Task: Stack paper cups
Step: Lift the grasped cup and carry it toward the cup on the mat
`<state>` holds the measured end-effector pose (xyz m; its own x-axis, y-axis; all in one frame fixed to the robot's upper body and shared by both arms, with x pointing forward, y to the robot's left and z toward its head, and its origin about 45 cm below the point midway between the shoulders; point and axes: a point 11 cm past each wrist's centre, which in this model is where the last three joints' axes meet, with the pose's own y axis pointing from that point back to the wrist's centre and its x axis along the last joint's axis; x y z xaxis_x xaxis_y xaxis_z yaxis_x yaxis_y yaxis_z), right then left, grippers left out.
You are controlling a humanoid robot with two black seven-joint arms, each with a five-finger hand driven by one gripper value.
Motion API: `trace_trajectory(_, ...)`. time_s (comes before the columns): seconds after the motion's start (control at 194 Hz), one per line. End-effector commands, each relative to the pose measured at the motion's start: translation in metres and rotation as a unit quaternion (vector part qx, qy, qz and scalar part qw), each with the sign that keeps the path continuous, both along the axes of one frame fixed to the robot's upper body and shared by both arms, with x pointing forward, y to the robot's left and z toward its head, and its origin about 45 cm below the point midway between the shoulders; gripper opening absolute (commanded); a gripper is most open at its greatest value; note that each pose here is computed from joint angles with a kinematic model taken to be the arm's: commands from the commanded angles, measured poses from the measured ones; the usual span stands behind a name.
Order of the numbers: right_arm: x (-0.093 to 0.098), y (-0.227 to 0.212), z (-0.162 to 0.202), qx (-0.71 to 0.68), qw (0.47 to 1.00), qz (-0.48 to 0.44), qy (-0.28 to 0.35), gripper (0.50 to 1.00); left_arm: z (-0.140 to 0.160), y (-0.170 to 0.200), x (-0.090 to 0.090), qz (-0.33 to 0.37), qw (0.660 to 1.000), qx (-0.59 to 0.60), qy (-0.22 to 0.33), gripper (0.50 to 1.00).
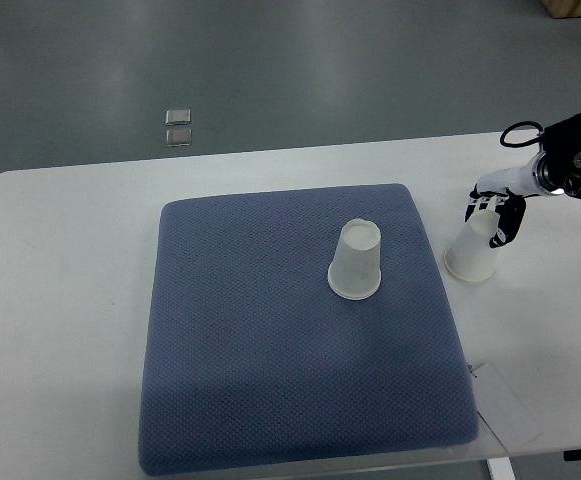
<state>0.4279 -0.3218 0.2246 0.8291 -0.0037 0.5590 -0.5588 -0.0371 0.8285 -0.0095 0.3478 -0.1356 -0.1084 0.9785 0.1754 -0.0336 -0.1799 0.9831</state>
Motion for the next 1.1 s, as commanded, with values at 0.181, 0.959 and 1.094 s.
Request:
trace_trajectory(0.181,0.003,-0.010,0.020,0.000,1.000,-0.007,-0.009,0.678,0.000,0.000,0.000,0.000,1.000,0.000,-0.001,1.000)
trace_trajectory(0.959,0.008,0.008,0.170,-0.018,0.995,0.056,-0.085,0.682,0.000,0.000,0.000,0.000,1.000,0.000,0.000,1.000)
trace_trajectory(1.094,0.004,0.018,0.179,-0.008,0.994,0.067,-0.086,0.682,0.000,0.000,0.000,0.000,1.000,0.000,-0.001,1.000)
